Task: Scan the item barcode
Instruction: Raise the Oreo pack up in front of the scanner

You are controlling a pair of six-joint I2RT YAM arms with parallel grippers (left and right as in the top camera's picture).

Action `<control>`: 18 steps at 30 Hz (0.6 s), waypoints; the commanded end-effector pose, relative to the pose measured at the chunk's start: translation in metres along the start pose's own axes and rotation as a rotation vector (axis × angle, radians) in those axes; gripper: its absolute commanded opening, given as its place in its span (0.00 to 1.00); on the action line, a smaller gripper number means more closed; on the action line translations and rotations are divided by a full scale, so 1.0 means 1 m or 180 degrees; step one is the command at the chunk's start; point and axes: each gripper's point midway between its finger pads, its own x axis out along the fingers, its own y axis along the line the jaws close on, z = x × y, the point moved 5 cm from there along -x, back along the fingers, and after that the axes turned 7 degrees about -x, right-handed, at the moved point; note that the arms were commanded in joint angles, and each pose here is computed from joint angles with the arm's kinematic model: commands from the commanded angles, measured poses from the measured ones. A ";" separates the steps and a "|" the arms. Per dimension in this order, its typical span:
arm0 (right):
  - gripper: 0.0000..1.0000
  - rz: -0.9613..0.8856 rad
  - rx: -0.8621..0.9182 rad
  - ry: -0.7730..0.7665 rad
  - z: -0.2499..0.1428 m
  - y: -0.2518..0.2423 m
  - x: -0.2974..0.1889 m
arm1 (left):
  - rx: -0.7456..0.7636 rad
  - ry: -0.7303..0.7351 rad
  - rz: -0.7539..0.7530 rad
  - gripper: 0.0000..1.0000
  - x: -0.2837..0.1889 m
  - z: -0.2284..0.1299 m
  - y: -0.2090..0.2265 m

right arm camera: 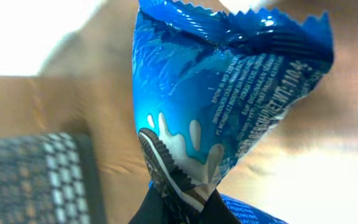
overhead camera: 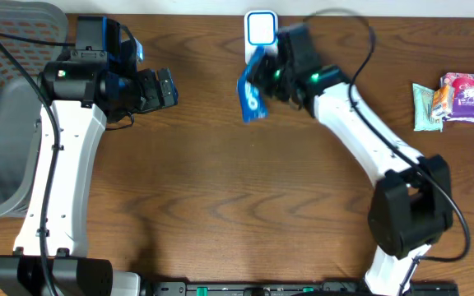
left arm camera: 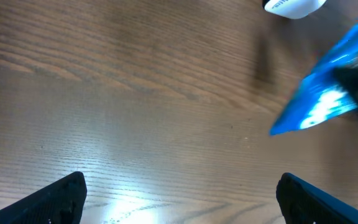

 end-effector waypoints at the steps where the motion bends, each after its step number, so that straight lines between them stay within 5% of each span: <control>1: 0.02 0.0080 -0.0159 -0.0402 0.027 0.022 -0.022 | 0.0031 -0.0001 0.0037 0.98 0.001 0.000 0.002; 8: 0.01 0.0425 -0.0927 -0.0951 0.057 0.048 -0.024 | 0.0031 -0.0001 0.0037 0.98 0.001 0.000 0.002; 18: 0.01 0.0959 -0.0200 -0.1164 0.102 0.009 0.027 | 0.0031 -0.0001 0.0037 0.98 0.001 0.000 0.002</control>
